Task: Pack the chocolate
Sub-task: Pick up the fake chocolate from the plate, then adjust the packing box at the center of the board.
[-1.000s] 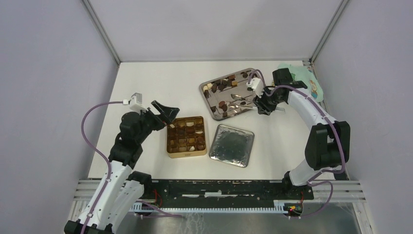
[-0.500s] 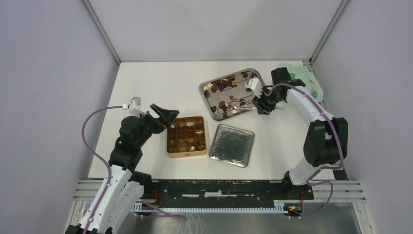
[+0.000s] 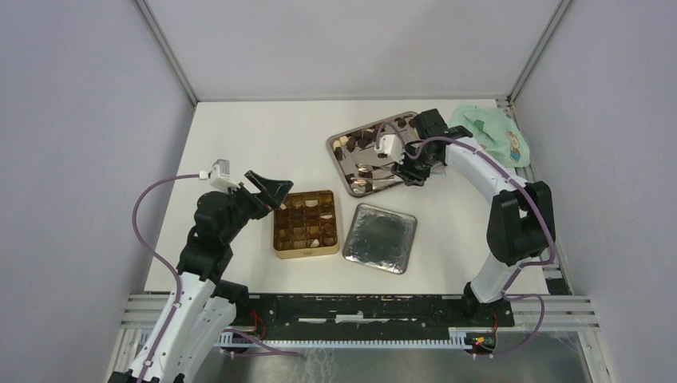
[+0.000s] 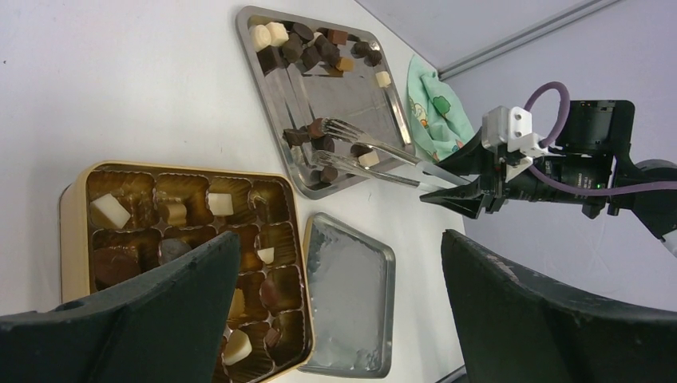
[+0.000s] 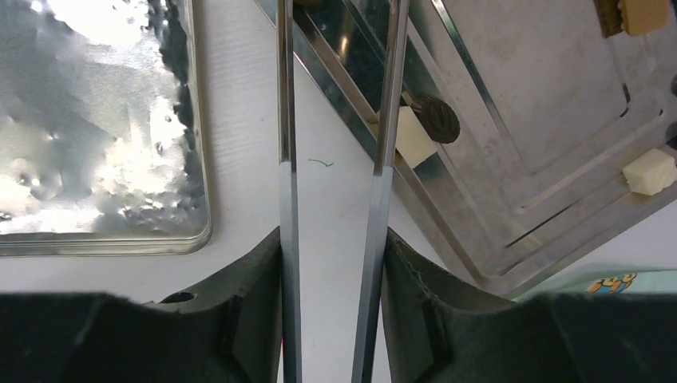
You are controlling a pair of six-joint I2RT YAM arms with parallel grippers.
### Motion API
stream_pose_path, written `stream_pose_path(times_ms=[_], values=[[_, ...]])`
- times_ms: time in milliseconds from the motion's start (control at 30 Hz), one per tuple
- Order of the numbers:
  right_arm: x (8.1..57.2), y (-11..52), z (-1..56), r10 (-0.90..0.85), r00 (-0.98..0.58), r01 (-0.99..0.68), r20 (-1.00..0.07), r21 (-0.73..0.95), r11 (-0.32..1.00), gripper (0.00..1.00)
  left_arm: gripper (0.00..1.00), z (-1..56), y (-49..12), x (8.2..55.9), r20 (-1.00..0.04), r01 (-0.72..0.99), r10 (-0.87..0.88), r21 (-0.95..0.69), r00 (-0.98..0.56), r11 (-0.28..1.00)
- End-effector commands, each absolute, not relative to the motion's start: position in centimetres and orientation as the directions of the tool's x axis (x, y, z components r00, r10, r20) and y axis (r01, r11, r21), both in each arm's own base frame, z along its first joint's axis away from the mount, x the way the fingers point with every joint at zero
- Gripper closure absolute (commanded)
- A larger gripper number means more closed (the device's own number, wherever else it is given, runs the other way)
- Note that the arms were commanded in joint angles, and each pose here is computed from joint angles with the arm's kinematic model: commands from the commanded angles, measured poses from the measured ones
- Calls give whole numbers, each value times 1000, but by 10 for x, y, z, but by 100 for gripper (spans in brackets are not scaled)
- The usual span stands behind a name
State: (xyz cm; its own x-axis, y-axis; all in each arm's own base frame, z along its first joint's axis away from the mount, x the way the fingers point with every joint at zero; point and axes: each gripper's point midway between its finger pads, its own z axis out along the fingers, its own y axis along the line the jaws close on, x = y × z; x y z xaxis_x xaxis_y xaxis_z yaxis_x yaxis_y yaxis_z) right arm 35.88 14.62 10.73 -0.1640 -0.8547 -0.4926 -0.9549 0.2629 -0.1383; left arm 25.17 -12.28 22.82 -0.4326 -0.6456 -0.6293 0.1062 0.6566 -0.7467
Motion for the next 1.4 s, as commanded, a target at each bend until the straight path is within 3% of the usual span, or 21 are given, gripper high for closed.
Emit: stream_pose_path(times_ms=[0,567,733,933,1367], values=[[384,153,122,-883,-82,-943,-462,-249,218,53,0,233,-123,250,-604,95,-670,-769,-431,632],[397,171,111,-915,-29,-949,-403,-276,152,62,1,226,-122,248,-599,77,-672,-769,-435,635],[399,173,109,-916,-29,-951,-401,-271,150,74,1,220,-120,249,-597,55,-670,-764,-442,643],[400,172,120,-908,-38,-939,-418,-295,176,99,2,195,-112,249,-594,-35,-646,-722,-479,691],[362,185,161,-785,-48,-952,-617,-209,222,100,14,148,-86,249,-600,-227,-537,-515,-593,826]])
